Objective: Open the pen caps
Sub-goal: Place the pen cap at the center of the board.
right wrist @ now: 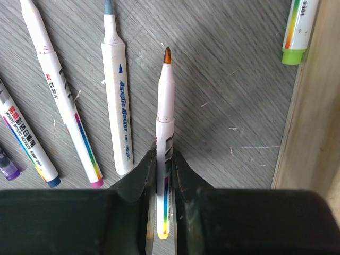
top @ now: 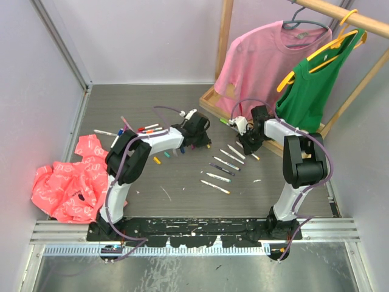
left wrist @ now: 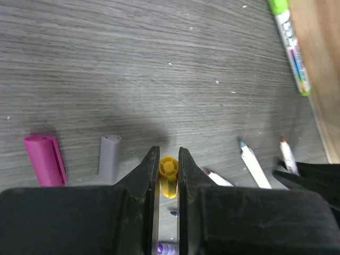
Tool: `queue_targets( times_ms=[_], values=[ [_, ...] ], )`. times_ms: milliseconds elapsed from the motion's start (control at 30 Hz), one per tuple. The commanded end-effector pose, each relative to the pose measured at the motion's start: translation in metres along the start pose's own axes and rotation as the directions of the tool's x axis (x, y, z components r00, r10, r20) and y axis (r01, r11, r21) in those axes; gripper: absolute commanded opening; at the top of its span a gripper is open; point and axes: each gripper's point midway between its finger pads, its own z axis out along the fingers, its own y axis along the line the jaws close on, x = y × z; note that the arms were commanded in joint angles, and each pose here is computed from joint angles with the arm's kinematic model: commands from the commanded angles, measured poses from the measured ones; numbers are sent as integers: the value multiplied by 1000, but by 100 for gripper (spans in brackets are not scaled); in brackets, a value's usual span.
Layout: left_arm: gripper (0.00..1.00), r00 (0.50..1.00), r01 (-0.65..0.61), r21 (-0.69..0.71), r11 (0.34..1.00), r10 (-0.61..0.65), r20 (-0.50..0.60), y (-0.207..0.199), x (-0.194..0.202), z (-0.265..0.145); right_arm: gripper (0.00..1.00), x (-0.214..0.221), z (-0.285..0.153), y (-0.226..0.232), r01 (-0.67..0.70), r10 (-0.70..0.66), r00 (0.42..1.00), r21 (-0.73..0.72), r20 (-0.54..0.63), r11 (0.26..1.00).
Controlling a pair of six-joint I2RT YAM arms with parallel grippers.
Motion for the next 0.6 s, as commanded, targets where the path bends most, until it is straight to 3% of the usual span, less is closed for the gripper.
queue_targets(
  times_ms=[0, 100, 200, 567],
  values=[
    [8, 1000, -21, -46, 999, 22, 7, 0, -7, 6, 18, -10, -4, -8, 3, -3, 1000, 18, 16, 1000],
    [11, 999, -32, -62, 998, 32, -6, 2, -6, 9, 21, -11, -4, -8, 3, -3, 1000, 19, 17, 1000],
    [19, 999, -34, -73, 997, 34, -4, 5, -5, 11, 24, -11, -5, -8, 2, -3, 1000, 22, 19, 1000],
    [29, 998, -62, -57, 996, 62, 11, -6, -16, 2, 31, -17, -11, -8, 1, -3, 999, 27, 45, 1000]
  ],
)
